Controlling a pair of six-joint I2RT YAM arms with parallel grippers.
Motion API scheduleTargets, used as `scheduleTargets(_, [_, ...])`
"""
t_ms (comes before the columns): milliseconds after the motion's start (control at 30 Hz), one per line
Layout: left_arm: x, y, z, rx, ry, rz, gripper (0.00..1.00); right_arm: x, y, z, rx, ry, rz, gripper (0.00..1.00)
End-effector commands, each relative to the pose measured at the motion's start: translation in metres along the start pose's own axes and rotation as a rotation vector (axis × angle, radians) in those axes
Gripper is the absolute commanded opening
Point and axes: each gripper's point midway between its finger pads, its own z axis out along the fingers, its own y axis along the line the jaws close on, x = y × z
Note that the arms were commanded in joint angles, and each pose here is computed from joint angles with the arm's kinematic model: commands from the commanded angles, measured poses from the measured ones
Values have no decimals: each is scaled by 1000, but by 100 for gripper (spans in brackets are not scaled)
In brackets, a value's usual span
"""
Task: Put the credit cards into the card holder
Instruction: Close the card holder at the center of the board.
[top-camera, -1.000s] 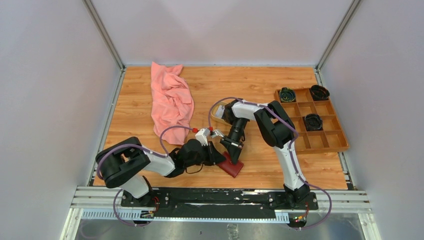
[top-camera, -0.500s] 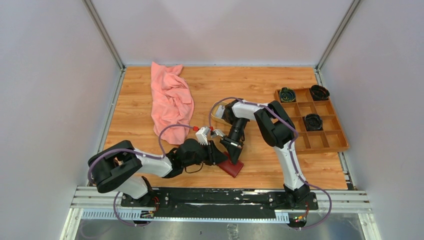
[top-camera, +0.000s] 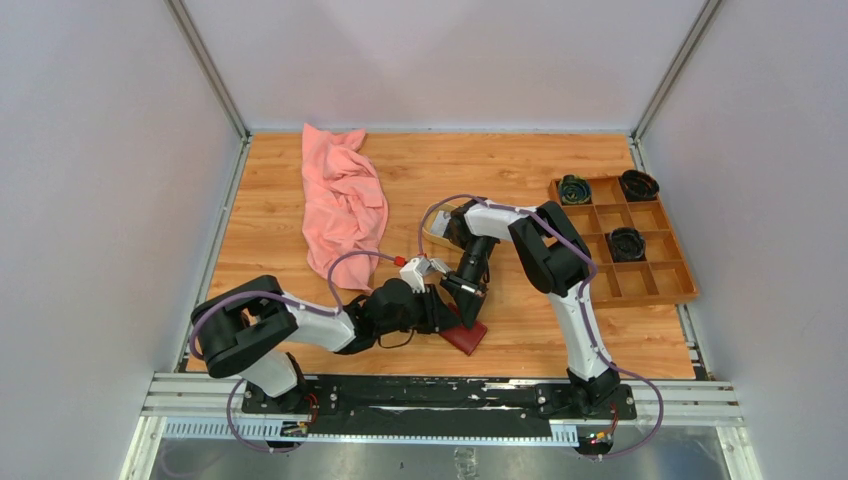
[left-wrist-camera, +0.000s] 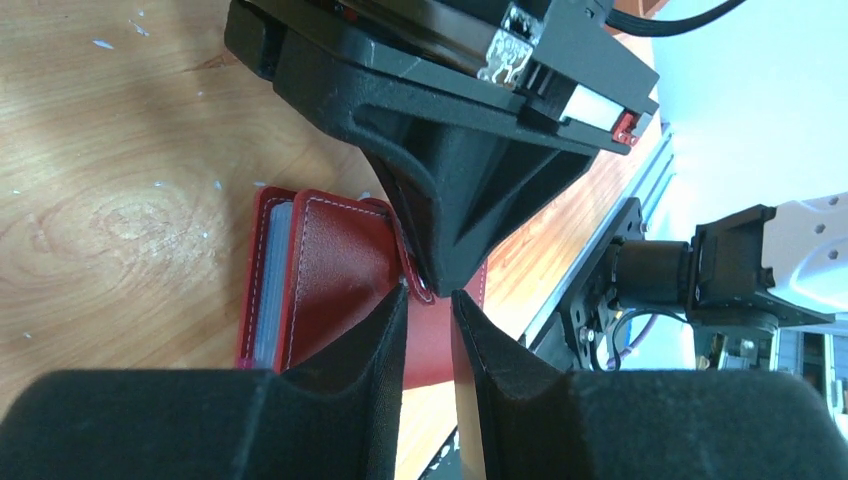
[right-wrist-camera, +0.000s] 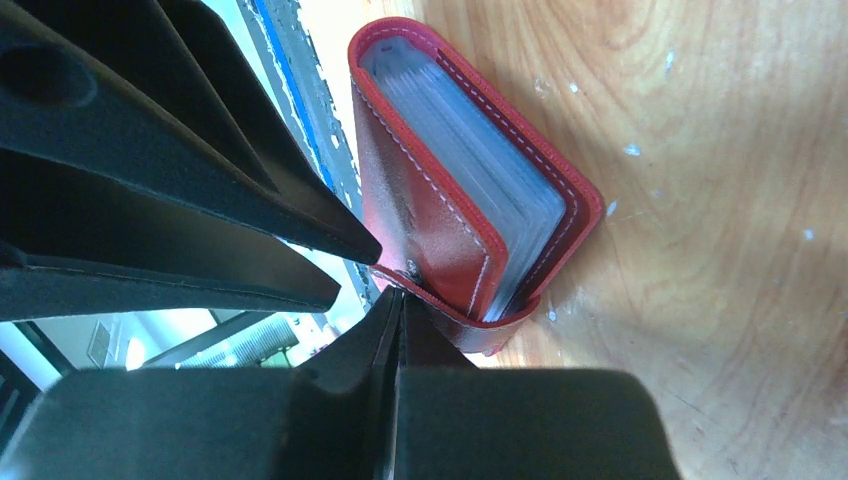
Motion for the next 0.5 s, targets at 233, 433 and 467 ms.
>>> scheduleTargets(233, [15, 19, 15, -119, 72, -3, 17, -19, -61, 14, 177, -8, -187, 0])
scheduleTargets(433, [25, 45, 10, -232, 109, 29, 8, -20, -59, 14, 174, -14, -190, 0])
scheduleTargets(467, [26, 50, 10, -252, 109, 34, 6, -21, -59, 14, 174, -17, -192, 0])
